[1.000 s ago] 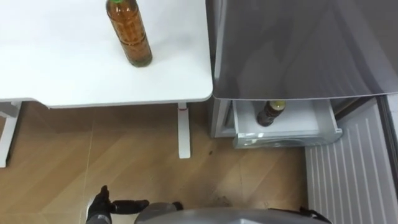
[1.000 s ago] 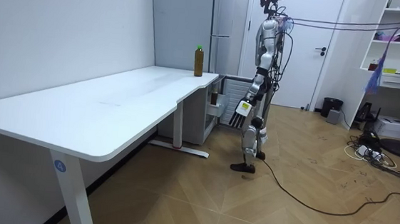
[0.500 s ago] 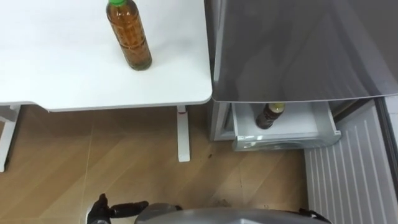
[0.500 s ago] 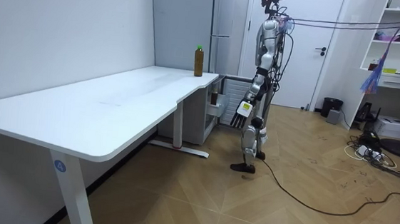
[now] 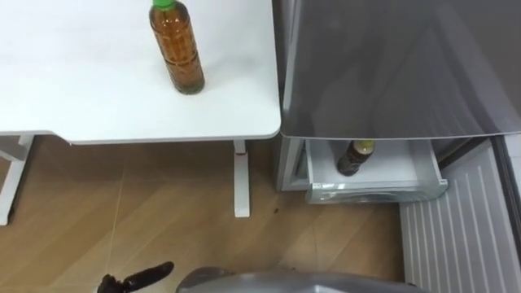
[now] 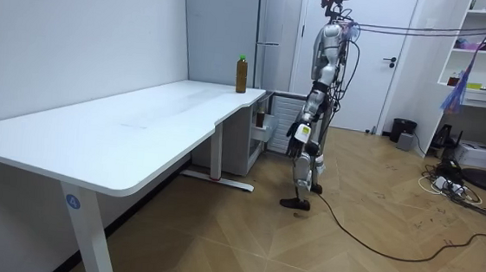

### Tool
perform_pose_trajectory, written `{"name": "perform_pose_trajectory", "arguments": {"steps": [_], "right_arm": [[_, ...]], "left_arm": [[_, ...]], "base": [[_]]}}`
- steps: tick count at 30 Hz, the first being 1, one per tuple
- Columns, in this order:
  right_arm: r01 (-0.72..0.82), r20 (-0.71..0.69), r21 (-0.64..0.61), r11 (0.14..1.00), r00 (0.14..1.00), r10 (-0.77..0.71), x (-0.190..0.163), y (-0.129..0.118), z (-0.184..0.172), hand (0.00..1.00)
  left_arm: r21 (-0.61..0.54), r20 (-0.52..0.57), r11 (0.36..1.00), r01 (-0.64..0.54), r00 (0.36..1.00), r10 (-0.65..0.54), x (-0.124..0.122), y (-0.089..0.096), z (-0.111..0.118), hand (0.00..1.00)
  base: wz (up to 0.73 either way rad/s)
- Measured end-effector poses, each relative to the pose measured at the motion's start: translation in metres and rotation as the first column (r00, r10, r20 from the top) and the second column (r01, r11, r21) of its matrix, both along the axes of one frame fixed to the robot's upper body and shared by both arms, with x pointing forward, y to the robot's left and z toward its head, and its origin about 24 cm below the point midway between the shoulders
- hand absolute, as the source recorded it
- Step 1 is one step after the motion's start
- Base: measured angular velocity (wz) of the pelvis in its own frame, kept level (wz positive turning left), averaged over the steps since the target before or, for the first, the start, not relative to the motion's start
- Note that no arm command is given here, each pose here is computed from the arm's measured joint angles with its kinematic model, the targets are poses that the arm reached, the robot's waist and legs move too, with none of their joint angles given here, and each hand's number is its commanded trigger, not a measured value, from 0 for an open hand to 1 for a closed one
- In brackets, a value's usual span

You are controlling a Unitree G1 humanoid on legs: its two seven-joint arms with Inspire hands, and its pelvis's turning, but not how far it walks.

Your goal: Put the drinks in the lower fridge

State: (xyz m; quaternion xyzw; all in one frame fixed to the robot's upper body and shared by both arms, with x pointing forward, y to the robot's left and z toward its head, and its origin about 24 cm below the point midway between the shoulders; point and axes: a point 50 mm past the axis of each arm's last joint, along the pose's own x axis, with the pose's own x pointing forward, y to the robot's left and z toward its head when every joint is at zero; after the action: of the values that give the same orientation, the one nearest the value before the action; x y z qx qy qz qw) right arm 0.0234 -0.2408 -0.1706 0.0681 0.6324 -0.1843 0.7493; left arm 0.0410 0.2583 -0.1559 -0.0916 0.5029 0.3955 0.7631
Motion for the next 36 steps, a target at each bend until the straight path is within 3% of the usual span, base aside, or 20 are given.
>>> {"name": "perform_pose_trajectory", "arguments": {"steps": [7,13,20,27,36], "right_arm": [[-0.030,0.010,-0.012,0.999,1.000,0.030,0.001,-0.001,0.000,0.00],[-0.026,0.009,-0.015,1.000,1.000,0.026,-0.002,-0.002,0.001,0.00],[-0.037,0.041,-0.031,0.999,0.998,0.038,0.003,-0.003,0.002,0.00],[-0.037,0.045,-0.037,0.999,0.998,0.038,0.001,-0.005,0.002,0.00],[-0.045,0.037,-0.050,0.998,0.998,0.047,-0.005,-0.008,0.003,0.00]], "left_arm": [[0.202,0.177,0.965,-0.165,0.976,0.129,0.040,0.023,0.027,0.00],[0.329,0.307,0.906,-0.268,0.937,0.166,0.065,0.035,0.057,0.00],[0.465,0.498,0.828,-0.313,0.866,0.048,0.100,0.038,0.102,0.00],[0.535,0.592,0.772,-0.343,0.804,-0.053,0.116,0.037,0.133,0.00],[0.580,0.737,0.711,-0.397,0.628,-0.250,0.138,0.029,0.195,0.00]], "base": [[0.03],[0.02],[0.04],[-0.01],[0.01]]}}
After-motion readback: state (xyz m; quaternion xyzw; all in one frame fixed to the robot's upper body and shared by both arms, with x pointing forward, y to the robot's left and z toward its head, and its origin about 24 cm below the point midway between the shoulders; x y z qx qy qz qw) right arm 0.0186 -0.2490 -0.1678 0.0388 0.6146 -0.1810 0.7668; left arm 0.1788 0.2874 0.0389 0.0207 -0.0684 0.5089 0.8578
